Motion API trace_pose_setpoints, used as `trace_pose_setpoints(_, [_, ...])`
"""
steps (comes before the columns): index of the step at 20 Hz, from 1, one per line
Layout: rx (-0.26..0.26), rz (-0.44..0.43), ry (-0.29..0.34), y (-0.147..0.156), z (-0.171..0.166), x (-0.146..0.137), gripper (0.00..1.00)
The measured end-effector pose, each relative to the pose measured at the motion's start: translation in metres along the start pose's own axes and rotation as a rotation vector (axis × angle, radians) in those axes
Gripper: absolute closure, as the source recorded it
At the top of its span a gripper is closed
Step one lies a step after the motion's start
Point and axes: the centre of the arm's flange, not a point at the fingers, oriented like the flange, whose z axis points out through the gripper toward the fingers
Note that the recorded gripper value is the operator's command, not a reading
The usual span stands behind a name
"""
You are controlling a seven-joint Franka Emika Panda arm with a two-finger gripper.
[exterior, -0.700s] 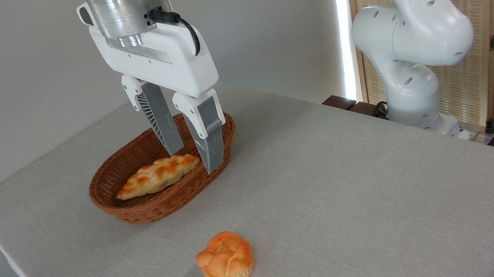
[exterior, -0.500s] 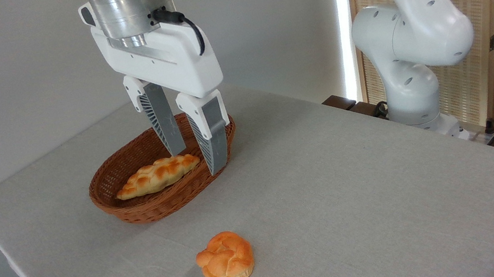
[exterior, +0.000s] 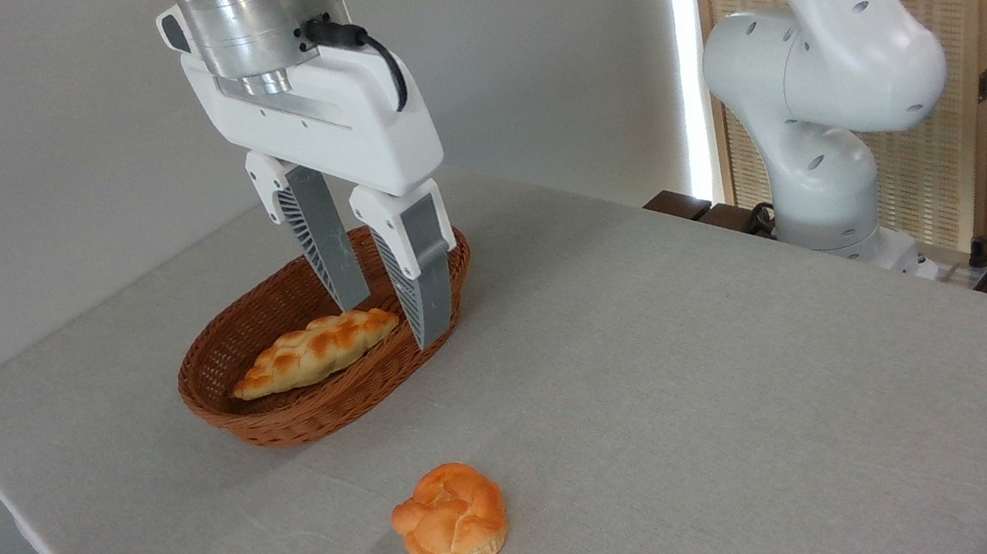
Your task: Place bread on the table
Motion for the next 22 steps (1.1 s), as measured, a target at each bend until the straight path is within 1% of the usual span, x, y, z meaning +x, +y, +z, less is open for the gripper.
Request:
trace_pose_setpoints(3, [-0.004,0.046,0.001,0.019,0.003,0.018,0.0])
trace_pose_setpoints(5, [-0.006,0.078,0.021,0.033,0.004,0.033,0.0])
trace_pose_setpoints(7, [-0.03,0.103,0.053,0.047,0.004,0.046,0.0])
trace_pose_setpoints(10, [-0.089,0.15,0.079,0.077,0.015,0.067,0.0])
trace_pose_setpoints(12, [-0.098,0.179,0.102,0.096,0.033,0.083,0.0])
trace_pose_setpoints(14, [-0.102,0.205,0.142,0.116,0.055,0.1,0.0])
trace_pose_setpoints(15, [-0.104,0.219,0.149,0.127,0.068,0.107,0.0])
trace_pose_setpoints(18, [-0.097,0.261,0.16,0.16,0.111,0.121,0.0])
trace_pose_setpoints(20, [-0.096,0.277,0.158,0.172,0.126,0.123,0.0])
trace_pose_setpoints(22, [-0.102,0.283,0.148,0.177,0.134,0.123,0.0])
